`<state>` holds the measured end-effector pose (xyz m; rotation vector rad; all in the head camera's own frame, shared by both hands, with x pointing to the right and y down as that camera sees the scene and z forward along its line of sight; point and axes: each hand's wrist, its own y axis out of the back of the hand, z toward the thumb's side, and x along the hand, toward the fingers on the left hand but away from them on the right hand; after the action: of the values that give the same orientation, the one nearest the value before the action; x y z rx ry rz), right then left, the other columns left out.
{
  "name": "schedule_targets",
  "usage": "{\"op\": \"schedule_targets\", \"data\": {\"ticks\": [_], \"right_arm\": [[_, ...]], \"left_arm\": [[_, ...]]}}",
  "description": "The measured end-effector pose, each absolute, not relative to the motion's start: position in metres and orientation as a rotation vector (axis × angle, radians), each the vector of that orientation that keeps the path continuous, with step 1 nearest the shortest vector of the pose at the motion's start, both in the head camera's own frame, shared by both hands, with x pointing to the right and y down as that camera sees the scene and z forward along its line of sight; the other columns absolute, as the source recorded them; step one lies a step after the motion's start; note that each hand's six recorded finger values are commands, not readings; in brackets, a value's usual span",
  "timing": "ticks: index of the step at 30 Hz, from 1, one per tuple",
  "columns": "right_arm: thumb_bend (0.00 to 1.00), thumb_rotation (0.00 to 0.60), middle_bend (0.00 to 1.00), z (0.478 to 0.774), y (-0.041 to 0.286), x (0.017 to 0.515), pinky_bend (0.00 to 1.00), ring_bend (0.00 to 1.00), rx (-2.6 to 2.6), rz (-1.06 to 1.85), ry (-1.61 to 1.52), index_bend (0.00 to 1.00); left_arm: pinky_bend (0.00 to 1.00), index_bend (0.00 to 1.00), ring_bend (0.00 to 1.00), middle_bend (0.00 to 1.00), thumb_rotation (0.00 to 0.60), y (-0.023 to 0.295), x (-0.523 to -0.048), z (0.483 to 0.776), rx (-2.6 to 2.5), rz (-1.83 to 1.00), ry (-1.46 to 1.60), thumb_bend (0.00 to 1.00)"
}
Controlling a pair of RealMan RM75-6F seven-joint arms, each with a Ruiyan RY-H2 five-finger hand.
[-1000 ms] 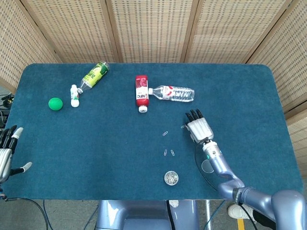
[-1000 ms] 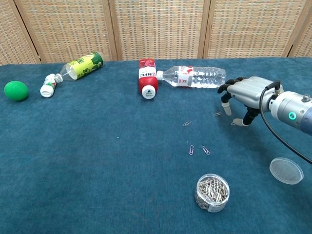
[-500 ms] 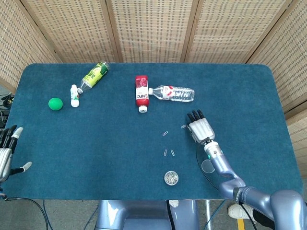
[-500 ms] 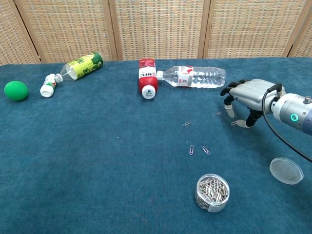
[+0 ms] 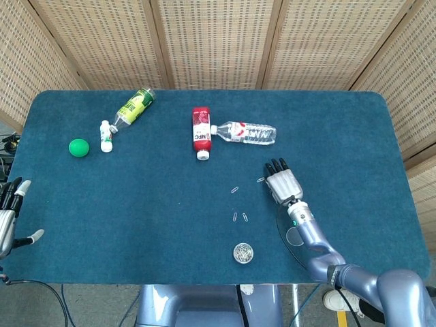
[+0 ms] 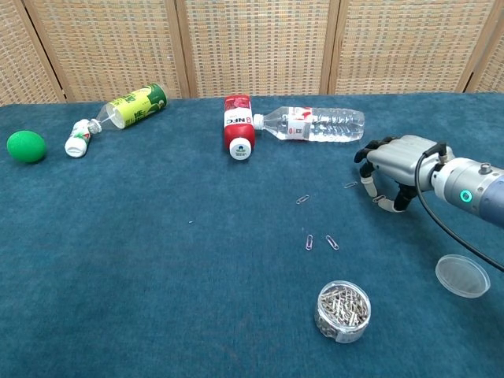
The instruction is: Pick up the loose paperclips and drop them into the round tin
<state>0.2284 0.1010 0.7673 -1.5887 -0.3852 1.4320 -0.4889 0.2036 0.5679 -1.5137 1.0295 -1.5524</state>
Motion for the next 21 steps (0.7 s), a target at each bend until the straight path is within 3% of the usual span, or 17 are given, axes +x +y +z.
{"op": "schedule_targets", "data": {"ticks": [6,21], "right_arm": [[0.39,0.6,0.11,0.767,0.1,0.229,0.08,0.0,-1.575,1.433,-0.38,0.63],[0.43,0.6,0.11,0.752,0.096,0.226,0.08,0.0,-1.576,1.384,-0.412,0.65]], "left_arm": [[0.0,0.0,0.0,0.0,0.6,0.203,-0.489,0.568,-1.513,-1.553,1.03,0.0],[0.0,0.0,0.0,0.0,0.6,0.204,-0.487,0.568,-1.515,-1.549,1.027,0.0]]}}
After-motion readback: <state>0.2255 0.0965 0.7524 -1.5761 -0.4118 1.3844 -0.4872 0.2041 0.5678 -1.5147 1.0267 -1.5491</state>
